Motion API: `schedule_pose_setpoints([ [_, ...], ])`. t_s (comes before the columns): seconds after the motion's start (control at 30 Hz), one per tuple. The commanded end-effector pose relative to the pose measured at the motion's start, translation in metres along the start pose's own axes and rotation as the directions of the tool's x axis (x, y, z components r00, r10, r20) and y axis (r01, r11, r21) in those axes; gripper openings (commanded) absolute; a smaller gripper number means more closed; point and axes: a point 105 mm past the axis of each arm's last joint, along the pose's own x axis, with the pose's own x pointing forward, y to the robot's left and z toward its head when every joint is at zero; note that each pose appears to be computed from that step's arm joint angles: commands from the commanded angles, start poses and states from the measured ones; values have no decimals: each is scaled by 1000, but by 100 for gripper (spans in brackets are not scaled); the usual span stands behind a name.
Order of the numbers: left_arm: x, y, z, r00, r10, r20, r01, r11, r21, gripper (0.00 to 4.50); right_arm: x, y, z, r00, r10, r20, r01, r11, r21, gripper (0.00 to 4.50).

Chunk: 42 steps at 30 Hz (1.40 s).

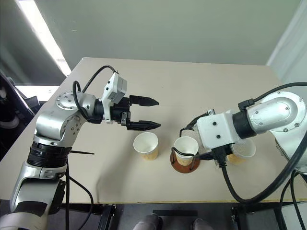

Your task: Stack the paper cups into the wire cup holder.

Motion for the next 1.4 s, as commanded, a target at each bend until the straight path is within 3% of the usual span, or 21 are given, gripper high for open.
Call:
schedule_pose_setpoints([
  [0.03,-1,2,11,1000,11,15,-12,999,53,450,-20,-11,-6,991,-129,-25,130,990,60,399],
  [0.33,1,3,11,1000,15,24,-16,998,54,450,-48,18,-48,966,-142,-216,192,953,233,399],
  [0.47,3,3,11,1000,-4,28,2,998,57,450,-56,33,-74,935,-112,-336,206,944,257,399],
  [0.7,4,1,11,999,-30,14,28,997,72,450,-54,47,-100,910,-65,-410,191,943,274,399],
  [1.03,-10,-15,6,989,-120,-86,133,979,157,450,-46,50,-120,900,-17,-436,143,955,258,399],
  [1.4,-18,-35,24,971,-215,-100,233,947,221,450,-32,61,-130,904,53,-424,79,954,288,399],
])
